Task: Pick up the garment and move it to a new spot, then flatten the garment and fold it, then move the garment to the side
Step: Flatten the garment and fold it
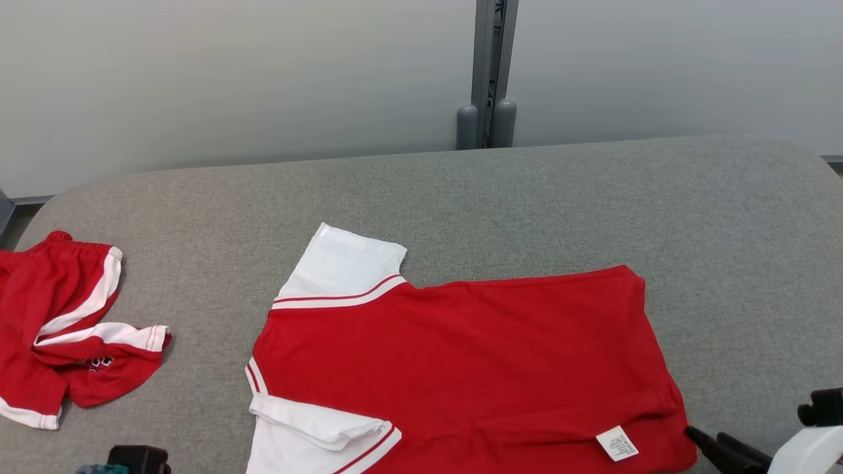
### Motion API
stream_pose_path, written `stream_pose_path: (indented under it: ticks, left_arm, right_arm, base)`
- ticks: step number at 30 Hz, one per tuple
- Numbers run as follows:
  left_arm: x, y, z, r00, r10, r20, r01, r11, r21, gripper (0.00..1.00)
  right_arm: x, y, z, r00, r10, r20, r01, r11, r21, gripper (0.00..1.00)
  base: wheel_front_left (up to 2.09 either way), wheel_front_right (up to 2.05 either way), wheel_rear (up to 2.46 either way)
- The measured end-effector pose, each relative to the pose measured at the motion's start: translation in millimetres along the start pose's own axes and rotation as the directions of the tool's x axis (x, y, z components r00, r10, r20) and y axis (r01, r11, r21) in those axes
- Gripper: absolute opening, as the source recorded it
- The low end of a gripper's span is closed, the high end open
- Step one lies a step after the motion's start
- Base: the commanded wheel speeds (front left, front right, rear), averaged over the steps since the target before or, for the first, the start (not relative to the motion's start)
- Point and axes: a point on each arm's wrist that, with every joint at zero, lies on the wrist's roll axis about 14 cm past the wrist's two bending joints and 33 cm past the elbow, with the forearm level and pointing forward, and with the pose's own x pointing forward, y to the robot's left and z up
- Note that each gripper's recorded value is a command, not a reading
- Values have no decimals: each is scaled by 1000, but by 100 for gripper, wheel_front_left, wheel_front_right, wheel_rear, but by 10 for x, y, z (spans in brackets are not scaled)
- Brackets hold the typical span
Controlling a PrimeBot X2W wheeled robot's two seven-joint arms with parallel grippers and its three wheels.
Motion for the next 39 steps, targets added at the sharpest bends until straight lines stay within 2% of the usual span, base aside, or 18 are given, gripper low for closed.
stream_pose_path:
  ticks: [5,9,13,18,21,26,30,35,39]
  left_arm:
    - [-75,87,445,989,37,142,-46,997,62,100]
    - [-107,42,930,959,26,283,-64,990,123,100]
    - [-33,-5,1385,930,-4,368,-68,981,182,100]
    - [286,-143,1734,941,-94,326,0,961,278,100]
    - [502,-215,2008,942,-139,304,39,948,315,100]
    - [930,-318,2202,962,-197,191,130,940,317,100]
    - [1245,-254,2286,979,-184,87,144,927,346,100]
    - [1581,-284,2165,981,-177,-76,192,907,375,100]
    - [1775,-268,2104,975,-155,-161,208,893,398,100]
  right_arm:
    - [-92,-17,407,989,2,149,4,999,-41,100]
    - [-159,19,883,952,14,305,23,993,-119,100]
    - [-11,232,1177,928,57,368,10,984,-177,100]
    - [286,284,1417,931,34,362,45,977,-208,100]
    - [512,298,1510,939,15,344,55,980,-193,100]
    - [901,246,1460,968,-30,248,70,985,-155,100]
    - [1162,227,1347,987,-47,157,71,987,-146,100]
    - [1348,164,1253,995,-76,70,86,985,-152,100]
    - [1433,251,1279,997,-57,58,66,984,-164,100]
  base:
    - [0,0,0]
    - [0,0,0]
    - [0,0,0]
    - [0,0,0]
    - [0,0,0]
    - [0,0,0]
    - [0,0,0]
    - [0,0,0]
    - [0,0,0]
